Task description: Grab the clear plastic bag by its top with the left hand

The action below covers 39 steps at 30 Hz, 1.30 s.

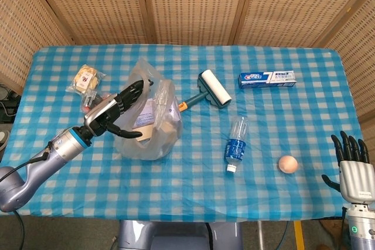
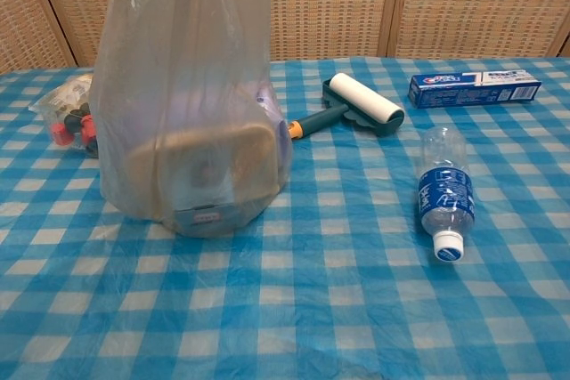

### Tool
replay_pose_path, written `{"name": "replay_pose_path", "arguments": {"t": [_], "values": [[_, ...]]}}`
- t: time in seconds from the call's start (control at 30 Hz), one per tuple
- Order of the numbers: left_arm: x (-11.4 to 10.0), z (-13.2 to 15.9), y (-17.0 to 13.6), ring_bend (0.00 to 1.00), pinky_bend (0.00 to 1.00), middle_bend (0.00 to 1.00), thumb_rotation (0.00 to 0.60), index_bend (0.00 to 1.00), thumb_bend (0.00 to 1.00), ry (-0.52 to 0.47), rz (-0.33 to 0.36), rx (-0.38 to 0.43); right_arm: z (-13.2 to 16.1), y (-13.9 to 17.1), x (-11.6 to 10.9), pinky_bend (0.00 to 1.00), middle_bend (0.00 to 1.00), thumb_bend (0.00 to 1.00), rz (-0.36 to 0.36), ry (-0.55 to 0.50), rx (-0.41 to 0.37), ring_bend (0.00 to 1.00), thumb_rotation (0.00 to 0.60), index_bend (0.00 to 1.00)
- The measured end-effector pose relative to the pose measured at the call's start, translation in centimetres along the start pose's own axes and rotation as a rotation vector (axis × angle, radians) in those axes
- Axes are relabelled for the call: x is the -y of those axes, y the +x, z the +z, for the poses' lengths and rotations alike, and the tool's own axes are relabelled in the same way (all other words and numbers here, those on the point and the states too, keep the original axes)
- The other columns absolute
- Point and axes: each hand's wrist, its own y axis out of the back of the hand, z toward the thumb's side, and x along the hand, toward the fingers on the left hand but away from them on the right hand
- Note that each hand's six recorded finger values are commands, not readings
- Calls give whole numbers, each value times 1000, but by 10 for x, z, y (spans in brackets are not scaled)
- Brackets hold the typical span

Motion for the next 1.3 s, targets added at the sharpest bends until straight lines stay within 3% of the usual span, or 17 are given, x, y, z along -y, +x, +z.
{"name": "replay_pose_path", "arguments": {"t": [0.23,0.37,0.67,0.93,1.3], "values": [[9,-2,5,0,0,0,600,0,0,-2,-54,-25,-2,-1,-1,0,0,0,-2,-2,8,0,600,75],[18,-4,1,0,0,0,600,0,0,-78,-105,-31,-2,-1,0,0,0,0,2,0,8,0,600,75],[29,-4,-13,0,0,0,600,0,0,-251,-288,-9,-2,-2,2,0,0,0,7,5,8,0,600,78],[29,-7,3,0,0,0,600,0,0,-361,-301,-35,0,-1,4,0,0,0,10,10,4,0,600,83],[32,-5,25,0,0,0,600,0,0,-404,-324,-81,-1,-2,4,0,0,0,13,11,5,0,600,83]]}}
